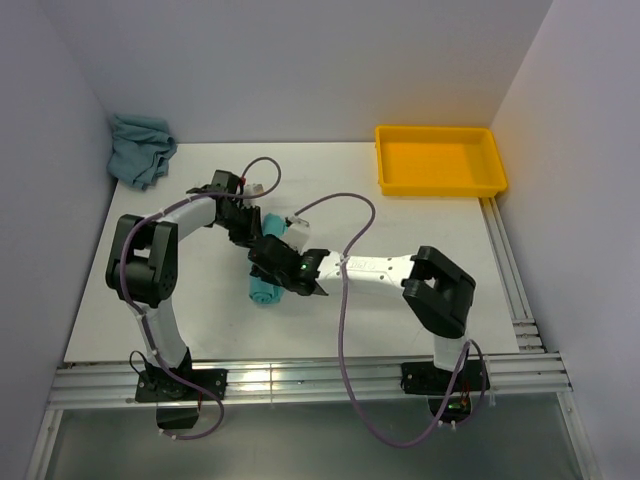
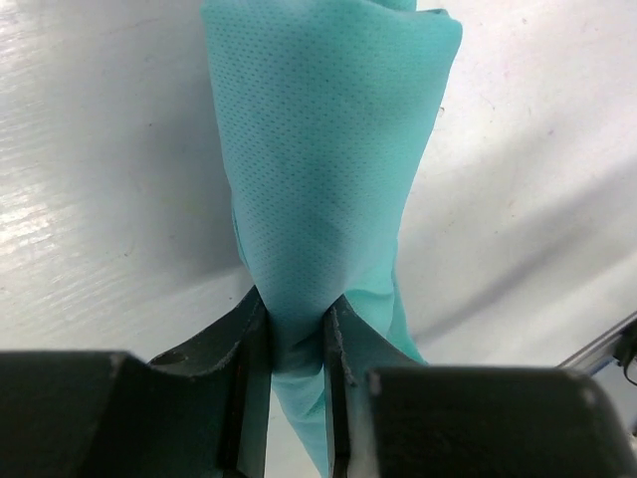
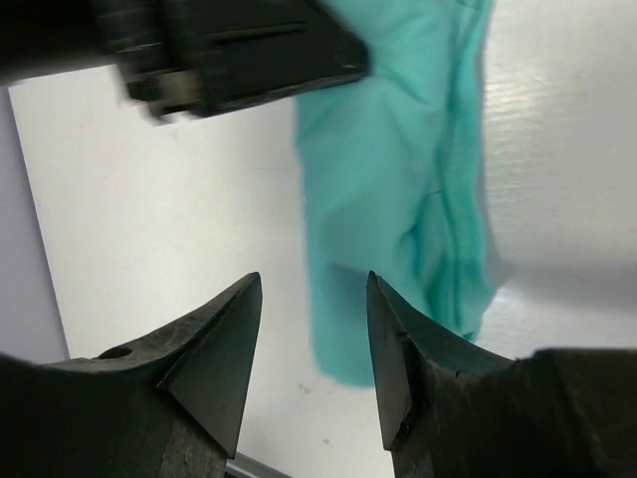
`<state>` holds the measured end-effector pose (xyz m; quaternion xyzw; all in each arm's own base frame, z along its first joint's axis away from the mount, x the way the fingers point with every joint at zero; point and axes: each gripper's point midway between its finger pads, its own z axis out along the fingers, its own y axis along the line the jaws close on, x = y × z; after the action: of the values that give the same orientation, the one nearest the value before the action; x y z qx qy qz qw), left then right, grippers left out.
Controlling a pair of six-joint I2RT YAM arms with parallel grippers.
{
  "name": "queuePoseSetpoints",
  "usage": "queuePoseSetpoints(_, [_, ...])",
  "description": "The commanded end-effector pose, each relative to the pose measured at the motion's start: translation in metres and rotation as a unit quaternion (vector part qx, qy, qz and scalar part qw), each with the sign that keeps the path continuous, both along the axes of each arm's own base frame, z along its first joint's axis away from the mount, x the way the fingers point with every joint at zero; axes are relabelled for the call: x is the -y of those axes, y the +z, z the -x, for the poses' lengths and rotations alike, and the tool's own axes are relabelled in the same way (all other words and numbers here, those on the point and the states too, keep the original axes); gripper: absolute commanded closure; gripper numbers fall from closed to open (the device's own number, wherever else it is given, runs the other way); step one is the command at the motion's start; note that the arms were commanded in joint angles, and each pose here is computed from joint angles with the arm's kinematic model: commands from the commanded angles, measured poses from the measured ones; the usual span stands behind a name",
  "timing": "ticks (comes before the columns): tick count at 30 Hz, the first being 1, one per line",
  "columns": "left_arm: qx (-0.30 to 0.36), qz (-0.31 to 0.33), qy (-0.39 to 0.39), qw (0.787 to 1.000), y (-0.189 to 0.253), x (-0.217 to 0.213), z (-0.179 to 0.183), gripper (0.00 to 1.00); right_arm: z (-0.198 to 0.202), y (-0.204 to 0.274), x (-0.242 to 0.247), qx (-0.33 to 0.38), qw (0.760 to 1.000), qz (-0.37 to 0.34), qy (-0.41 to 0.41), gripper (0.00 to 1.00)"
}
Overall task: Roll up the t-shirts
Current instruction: Roll the tshirt
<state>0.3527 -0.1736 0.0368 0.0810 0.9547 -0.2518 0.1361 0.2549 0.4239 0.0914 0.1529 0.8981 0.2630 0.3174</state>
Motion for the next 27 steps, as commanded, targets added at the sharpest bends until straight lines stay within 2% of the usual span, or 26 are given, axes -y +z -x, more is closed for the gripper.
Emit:
queuePoseSetpoints(1, [0.034, -0.04, 0.015, 0.998, 0.015, -0.008, -0.012, 0.85, 0.006, 0.002, 0.038, 0.034, 0.986, 0.166, -0.014, 0.47])
queuePoseSetpoints(10, [0.03, -0.045, 0.016, 0.998, 0.016, -0.004, -0.011, 0.85, 0.004, -0.001, -0.004, 0.046, 0.98, 0.193, 0.024, 0.51])
queuePoseSetpoints(19, [0.029, -0.04, 0.011, 0.999, 0.017, -0.001, -0.013, 0.78, 0.022, -0.043, 0.003, 0.001, 0.97, 0.241, 0.039, 0.52])
queuePoseSetpoints(22, [0.03, -0.031, 0.007, 0.999, 0.02, 0.003, -0.014, 0.72, 0.029, -0.055, 0.004, -0.015, 0.968, 0.248, 0.044, 0.52])
queuePoseSetpoints(27, [0.035, -0.002, -0.019, 0.999, 0.037, 0.014, -0.018, 0.53, 0.036, -0.069, 0.007, -0.03, 0.97, 0.236, 0.046, 0.62])
